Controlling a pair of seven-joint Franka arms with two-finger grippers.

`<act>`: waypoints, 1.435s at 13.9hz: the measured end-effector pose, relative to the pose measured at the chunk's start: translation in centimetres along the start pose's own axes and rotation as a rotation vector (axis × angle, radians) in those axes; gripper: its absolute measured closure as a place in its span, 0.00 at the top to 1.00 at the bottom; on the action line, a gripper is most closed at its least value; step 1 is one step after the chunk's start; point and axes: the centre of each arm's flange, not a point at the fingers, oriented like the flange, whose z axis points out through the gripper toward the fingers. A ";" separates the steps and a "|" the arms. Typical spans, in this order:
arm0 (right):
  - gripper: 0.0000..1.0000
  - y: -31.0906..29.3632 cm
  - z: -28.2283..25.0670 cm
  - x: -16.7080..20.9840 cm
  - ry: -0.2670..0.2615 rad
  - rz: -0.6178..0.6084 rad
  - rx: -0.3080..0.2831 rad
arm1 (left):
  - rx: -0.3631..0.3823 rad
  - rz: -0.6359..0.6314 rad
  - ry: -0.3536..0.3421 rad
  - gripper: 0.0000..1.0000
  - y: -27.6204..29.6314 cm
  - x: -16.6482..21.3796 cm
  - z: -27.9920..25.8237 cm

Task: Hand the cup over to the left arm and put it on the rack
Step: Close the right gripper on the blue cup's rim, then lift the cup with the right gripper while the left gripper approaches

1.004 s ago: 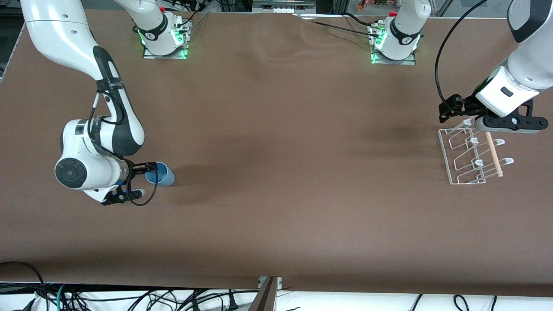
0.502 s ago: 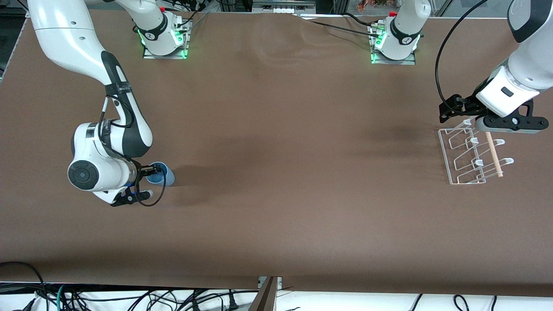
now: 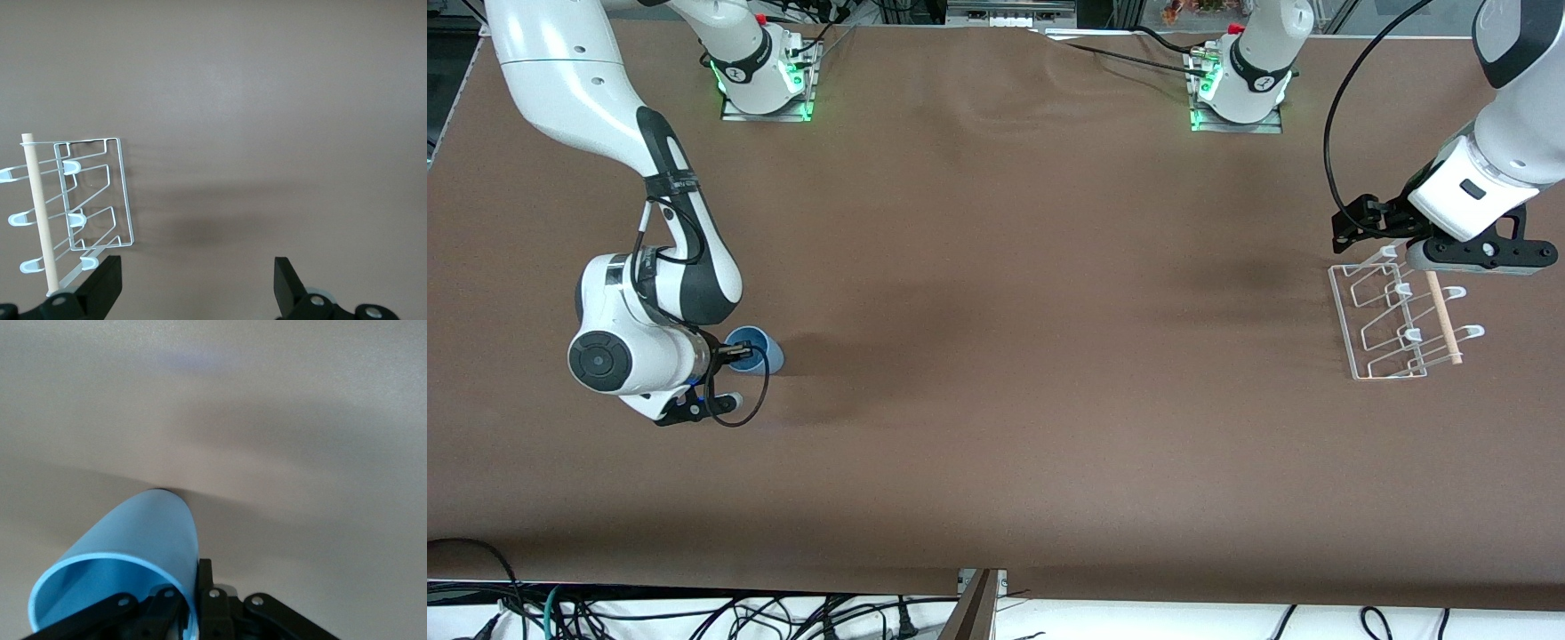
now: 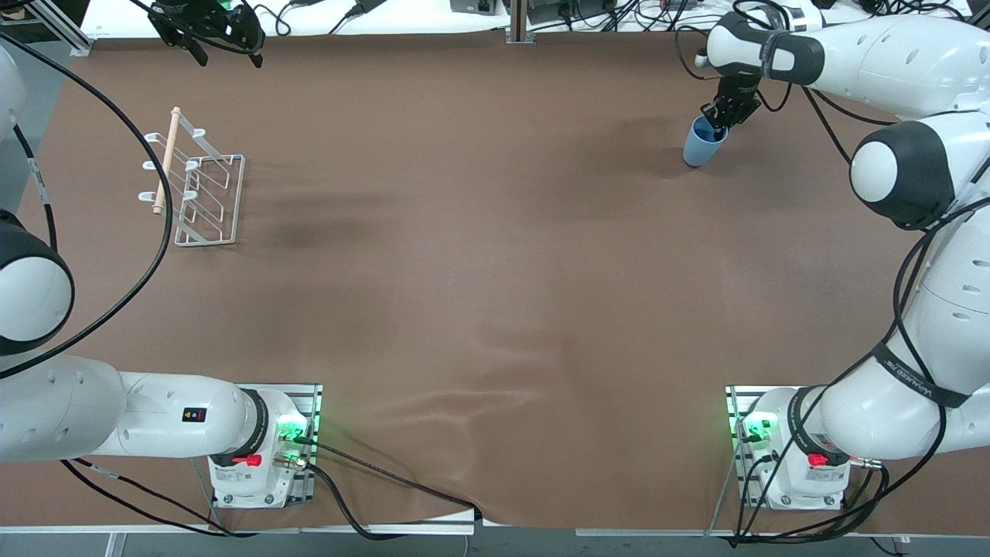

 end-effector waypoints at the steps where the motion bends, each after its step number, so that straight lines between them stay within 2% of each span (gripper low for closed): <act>1: 0.06 -0.2 0.0 0.0 0.000 0.002 0.000 | 0.000 0.000 0.000 1.00 0.0 0.0 0.0; 3: 0.06 -1.5 -0.1 0.1 -0.003 0.015 0.018 | 0.000 0.000 0.000 1.00 0.0 0.0 0.0; 4: 0.06 -2.8 -0.1 0.0 -0.019 0.037 0.052 | 0.000 0.000 -0.001 1.00 0.0 0.0 0.0; 8: 0.06 -9.6 -4.4 -0.6 -0.117 0.179 0.266 | 0.001 0.002 -0.011 1.00 0.1 -0.1 0.1; 12: 0.06 -18.9 -8.7 -1.3 -0.172 0.288 0.438 | -0.008 0.040 -0.040 1.00 2.3 0.0 1.1; 14: 0.06 -23.8 -10.3 -1.8 -0.185 0.333 0.511 | -0.026 0.119 -0.052 1.00 4.3 0.0 1.7; 17: 0.06 -30.9 -12.8 -2.7 -0.163 0.413 0.623 | -0.146 0.233 -0.067 1.00 6.3 0.0 2.4; 20: 0.06 -37.4 -14.7 -3.6 -0.144 0.524 0.784 | -0.272 0.378 -0.059 1.00 7.4 0.2 3.0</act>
